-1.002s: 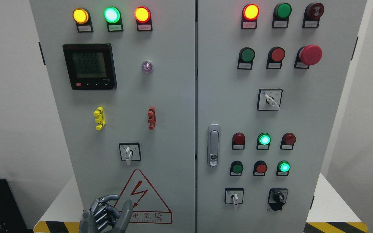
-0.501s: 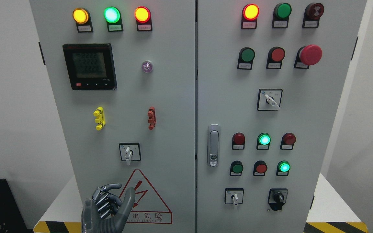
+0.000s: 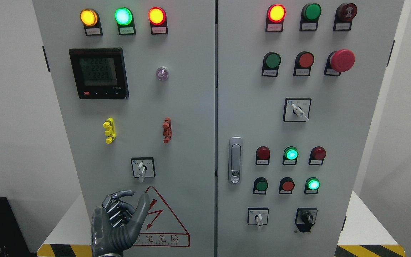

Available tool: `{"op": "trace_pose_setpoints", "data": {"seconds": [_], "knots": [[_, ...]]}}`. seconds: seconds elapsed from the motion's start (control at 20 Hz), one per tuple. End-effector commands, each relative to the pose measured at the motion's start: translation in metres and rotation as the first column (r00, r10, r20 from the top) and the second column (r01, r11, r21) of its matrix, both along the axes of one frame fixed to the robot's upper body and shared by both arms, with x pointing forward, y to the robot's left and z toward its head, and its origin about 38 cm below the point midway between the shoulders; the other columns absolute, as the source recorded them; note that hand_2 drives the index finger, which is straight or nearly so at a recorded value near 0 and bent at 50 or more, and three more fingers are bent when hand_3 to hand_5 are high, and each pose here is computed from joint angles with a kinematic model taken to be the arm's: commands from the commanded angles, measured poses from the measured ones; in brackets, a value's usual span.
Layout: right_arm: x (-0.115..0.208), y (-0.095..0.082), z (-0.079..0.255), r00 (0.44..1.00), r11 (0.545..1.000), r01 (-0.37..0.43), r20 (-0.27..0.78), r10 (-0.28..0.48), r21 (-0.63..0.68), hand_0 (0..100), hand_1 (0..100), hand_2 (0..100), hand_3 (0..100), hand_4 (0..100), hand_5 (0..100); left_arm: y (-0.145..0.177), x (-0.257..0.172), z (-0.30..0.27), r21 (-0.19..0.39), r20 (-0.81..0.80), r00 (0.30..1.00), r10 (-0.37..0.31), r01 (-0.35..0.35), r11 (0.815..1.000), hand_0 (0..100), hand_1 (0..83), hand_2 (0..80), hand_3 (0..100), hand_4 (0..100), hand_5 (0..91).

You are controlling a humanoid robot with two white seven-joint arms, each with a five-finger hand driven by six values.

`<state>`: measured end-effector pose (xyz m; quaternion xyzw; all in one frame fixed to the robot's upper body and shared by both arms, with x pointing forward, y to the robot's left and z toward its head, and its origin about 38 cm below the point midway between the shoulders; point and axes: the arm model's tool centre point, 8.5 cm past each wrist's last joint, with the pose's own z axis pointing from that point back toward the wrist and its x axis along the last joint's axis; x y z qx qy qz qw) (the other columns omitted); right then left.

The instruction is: Turn on light switch 1

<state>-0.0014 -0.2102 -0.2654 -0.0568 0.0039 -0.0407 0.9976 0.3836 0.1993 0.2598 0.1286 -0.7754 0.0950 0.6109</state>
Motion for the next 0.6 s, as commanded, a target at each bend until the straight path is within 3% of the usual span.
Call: {"op": "trace_pose_setpoints", "data": {"seconds": [0.0, 0.55], "knots": [[-0.0001, 0.0000, 0.0000, 1.000, 1.000, 0.000, -0.001, 0.000, -0.001, 31, 0, 0, 0, 0, 0, -0.0016, 0.0055, 0.0117, -0.001, 0.014, 1.000, 0.010, -0.010, 1.000, 12, 70.7, 45.3, 85, 93, 86.4], [0.0009, 0.0000, 0.0000, 1.000, 1.000, 0.000, 0.001, 0.000, -0.001, 31, 0, 0, 0, 0, 0, -0.0012, 0.0115, 0.0156, -0.001, -0.006, 1.000, 0.016, -0.016, 1.000, 11, 70.5, 46.4, 85, 93, 86.3]]}}
